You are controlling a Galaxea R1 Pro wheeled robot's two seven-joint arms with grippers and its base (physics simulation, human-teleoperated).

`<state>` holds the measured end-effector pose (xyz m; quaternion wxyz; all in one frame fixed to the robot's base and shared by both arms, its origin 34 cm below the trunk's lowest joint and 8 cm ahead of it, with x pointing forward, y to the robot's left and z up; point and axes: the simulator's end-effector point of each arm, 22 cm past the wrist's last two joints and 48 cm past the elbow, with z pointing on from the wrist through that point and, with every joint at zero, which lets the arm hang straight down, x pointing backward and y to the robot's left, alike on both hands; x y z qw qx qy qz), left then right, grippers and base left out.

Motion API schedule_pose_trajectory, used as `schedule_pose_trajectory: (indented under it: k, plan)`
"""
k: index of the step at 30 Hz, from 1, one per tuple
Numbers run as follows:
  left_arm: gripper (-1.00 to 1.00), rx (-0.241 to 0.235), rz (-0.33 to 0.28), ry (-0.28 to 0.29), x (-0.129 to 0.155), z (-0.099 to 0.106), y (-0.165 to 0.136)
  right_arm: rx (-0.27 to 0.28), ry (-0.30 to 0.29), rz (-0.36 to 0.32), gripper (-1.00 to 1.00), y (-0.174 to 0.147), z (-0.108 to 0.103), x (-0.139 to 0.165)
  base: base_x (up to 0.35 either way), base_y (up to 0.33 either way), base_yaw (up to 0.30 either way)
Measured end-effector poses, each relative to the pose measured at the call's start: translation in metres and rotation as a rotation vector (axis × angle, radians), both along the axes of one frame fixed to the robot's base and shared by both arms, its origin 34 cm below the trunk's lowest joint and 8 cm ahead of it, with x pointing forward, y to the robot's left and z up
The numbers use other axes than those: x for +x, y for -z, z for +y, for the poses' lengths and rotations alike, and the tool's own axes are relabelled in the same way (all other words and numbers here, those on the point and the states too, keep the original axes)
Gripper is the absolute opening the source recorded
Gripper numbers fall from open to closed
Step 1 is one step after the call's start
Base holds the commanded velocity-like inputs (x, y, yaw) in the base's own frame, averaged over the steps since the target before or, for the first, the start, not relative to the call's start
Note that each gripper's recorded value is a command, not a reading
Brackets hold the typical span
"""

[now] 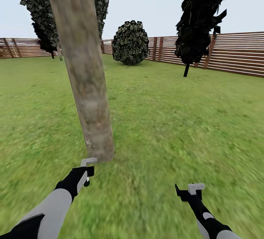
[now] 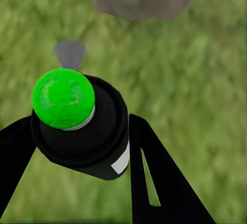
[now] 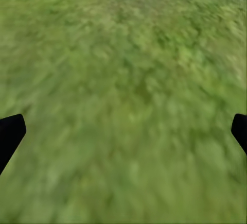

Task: In the garden, pick up the pesticide atomizer on the floor and spray pesticide onto both trees until each tree trunk is fully covered.

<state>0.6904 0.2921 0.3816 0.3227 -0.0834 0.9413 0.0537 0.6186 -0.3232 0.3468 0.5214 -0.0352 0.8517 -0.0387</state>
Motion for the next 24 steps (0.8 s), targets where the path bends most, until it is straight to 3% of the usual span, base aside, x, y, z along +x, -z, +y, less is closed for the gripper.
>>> schedule_pose_trajectory:
  k: [24]
  plan:
    - [-1.00, -0.001, 0.000, -0.002, -0.0001, 0.0002, 0.0001, 0.000, 0.000, 0.000, 1.00, 0.0000, 0.0000, 0.0000, 0.031, -0.273, 0.277]
